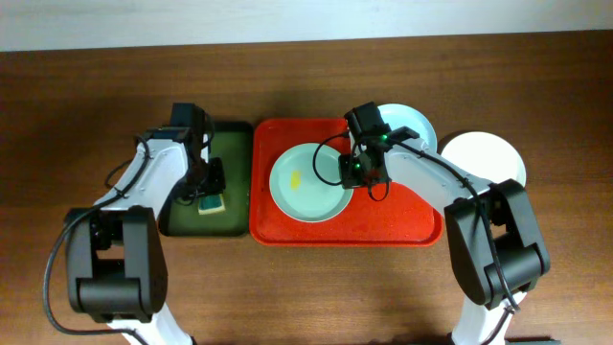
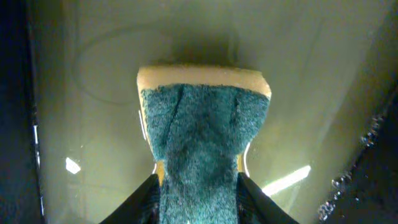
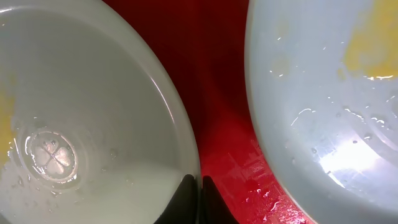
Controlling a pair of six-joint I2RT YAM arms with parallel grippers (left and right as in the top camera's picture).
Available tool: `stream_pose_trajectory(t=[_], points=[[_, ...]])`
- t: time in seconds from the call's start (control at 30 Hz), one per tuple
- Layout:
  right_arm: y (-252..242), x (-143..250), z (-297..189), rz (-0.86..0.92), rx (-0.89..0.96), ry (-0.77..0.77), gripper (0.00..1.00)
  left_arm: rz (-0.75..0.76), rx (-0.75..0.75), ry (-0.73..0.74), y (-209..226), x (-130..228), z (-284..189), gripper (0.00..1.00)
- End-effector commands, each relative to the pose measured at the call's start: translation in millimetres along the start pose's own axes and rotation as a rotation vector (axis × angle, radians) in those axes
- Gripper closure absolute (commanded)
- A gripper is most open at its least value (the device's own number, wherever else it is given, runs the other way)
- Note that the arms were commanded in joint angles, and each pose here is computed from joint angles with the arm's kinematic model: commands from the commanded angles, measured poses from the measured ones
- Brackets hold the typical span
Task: Clean dirty plates on tray and stack at the side
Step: 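Lower the left gripper onto the blue-green sponge and grasp it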
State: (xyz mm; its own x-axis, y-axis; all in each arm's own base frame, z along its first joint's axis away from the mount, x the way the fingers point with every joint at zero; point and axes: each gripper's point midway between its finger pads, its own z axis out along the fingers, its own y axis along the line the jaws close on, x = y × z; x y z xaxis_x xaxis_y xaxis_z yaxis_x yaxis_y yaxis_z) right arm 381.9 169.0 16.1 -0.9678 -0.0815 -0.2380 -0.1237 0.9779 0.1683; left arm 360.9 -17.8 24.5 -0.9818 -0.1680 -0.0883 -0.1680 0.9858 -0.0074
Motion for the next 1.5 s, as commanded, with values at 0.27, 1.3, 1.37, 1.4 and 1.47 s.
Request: stream_pose_trajectory(t=[0.27, 1.3, 1.37, 1.4, 1.47], points=[[5.0, -6.8, -10.8, -0.003, -0.012, -0.032, 0.96, -0.003, -0.014, 0.015, 2.4, 15.9, 28.0, 0.7], [5.5, -8.6, -10.9, -0.003, -0.015, -0.039, 0.48, -0.014, 0.07, -0.711, 12.4, -14.5, -232.8, 1.0], [5.5, -8.6, -10.9, -0.004, -0.015, -0.039, 0.48, -0.014, 0.07, -0.71, 12.4, -14.4, -232.6, 1.0], [5.7, -8.5, -10.9, -0.004, -0.015, -0.039, 0.48, -0.014, 0.07, -0.71, 12.4, -14.4, -232.6, 1.0], [5.5, -8.6, -10.9, -0.003, -0.015, -0.039, 0.5, -0.014, 0.07, -0.708, 12.5, -14.0, -232.3, 1.0]])
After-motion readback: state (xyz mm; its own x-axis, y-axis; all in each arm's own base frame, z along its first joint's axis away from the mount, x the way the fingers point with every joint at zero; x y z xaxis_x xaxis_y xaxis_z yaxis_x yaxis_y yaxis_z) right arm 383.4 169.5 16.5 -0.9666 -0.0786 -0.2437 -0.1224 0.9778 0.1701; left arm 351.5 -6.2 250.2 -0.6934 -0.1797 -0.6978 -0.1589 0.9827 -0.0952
